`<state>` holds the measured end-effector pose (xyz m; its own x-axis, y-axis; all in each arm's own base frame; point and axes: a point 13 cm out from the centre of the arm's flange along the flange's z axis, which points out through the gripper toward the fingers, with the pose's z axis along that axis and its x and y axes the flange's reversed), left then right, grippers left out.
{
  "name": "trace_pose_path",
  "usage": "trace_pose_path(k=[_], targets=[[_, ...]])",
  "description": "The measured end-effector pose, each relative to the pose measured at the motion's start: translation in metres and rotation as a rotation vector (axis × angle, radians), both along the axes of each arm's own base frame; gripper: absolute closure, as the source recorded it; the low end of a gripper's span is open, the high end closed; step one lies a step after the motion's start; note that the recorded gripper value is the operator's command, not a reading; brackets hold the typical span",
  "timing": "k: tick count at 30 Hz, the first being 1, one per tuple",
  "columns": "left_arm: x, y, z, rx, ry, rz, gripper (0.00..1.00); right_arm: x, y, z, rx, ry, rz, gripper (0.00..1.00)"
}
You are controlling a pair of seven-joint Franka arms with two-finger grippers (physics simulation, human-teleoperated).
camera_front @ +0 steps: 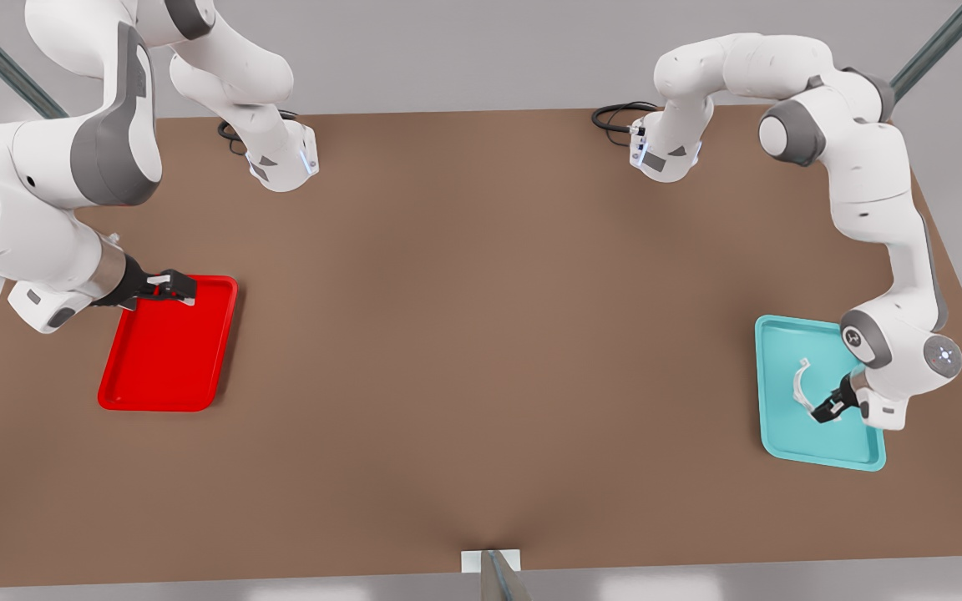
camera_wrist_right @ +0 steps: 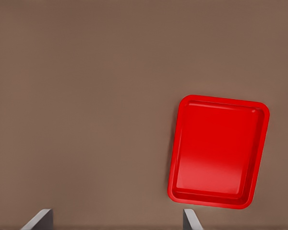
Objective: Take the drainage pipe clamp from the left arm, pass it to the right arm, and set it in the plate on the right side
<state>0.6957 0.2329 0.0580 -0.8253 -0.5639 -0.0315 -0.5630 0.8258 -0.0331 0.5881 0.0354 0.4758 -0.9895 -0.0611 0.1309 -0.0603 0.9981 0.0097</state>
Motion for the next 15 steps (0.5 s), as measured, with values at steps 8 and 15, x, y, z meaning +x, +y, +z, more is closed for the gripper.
trace_pose_path(k=[8, 15], targets=[[0.007, 0.001, -0.012, 0.004, -0.006, 0.071, 0.14, 0.0, -0.005, -0.001, 0.0, 0.002, -0.006, 0.0], [0.007, 0.003, -0.013, 0.004, -0.006, 0.125, 0.33, 0.0, -0.005, -0.001, 0.001, 0.004, -0.006, 0.0]])
